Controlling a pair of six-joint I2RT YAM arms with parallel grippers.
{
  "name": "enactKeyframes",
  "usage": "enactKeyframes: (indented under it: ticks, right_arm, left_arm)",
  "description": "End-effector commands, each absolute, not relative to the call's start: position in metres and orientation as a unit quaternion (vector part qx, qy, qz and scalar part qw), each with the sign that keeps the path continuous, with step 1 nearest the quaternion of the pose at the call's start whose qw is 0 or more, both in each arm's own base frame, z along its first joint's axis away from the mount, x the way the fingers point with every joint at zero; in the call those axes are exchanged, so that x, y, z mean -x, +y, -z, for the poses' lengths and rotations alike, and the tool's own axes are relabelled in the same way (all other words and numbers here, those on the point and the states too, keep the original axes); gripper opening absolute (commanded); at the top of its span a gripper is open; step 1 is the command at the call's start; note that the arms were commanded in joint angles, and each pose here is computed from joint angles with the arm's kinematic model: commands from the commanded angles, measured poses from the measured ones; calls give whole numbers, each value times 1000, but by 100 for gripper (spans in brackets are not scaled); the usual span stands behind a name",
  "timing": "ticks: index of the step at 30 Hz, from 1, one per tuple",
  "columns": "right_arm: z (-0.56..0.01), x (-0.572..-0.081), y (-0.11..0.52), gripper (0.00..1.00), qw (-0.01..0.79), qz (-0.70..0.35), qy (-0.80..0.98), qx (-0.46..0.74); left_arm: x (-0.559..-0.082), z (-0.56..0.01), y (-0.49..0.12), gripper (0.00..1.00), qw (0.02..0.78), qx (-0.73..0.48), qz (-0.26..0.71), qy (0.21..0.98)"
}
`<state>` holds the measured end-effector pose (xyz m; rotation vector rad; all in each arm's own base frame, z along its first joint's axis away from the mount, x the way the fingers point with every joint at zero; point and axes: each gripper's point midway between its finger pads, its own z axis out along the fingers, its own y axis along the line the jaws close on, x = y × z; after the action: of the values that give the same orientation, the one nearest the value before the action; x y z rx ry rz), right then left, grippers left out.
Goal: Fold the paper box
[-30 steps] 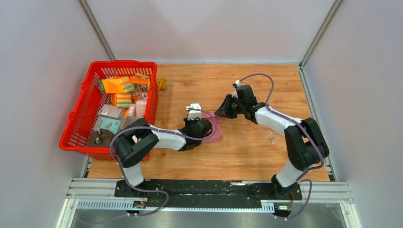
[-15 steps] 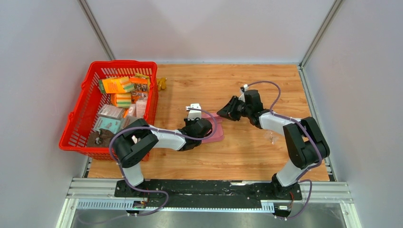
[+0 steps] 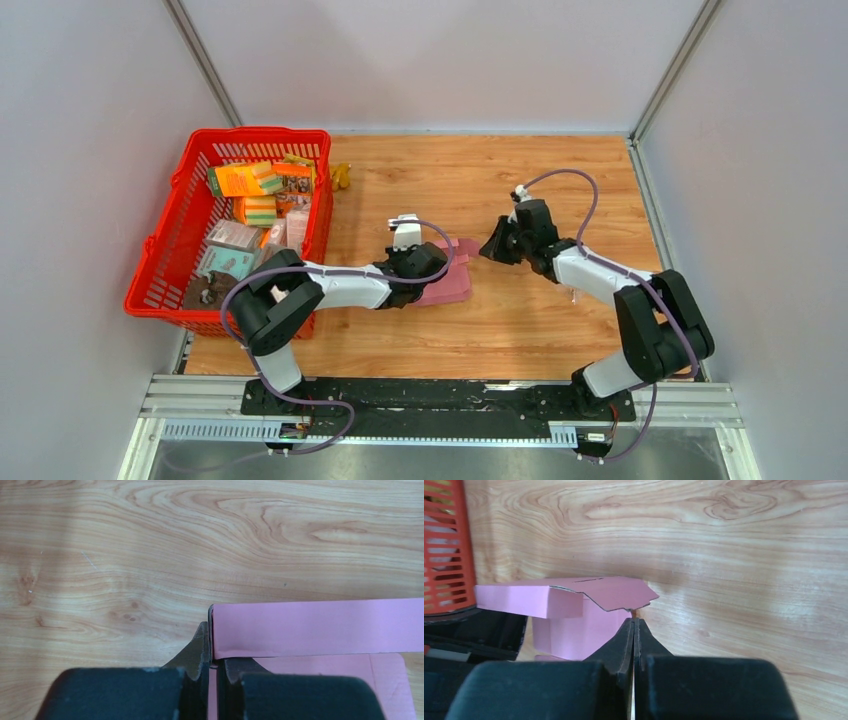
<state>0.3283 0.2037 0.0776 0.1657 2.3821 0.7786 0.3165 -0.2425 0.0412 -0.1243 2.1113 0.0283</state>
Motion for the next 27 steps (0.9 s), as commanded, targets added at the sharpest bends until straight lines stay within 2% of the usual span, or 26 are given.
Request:
enactKeyframes:
  ticks: [1, 12, 22, 27]
  right_arm:
    - [-69, -333, 209, 0, 336, -247, 908, -25]
    - [-44, -351, 221, 0, 355, -182, 917, 11]
    - [-30, -358, 236, 0, 360, -180, 915, 36]
    - [-42, -351, 255, 0, 358, -230, 904, 49]
  left_arm:
    - [-315, -39, -239, 0, 467, 56, -19, 882]
    - [-318, -42, -238, 0, 473, 54, -24, 879]
    - [-319, -38, -237, 0, 472, 50, -33, 880]
    - [-319, -39, -235, 0, 472, 52, -37, 879]
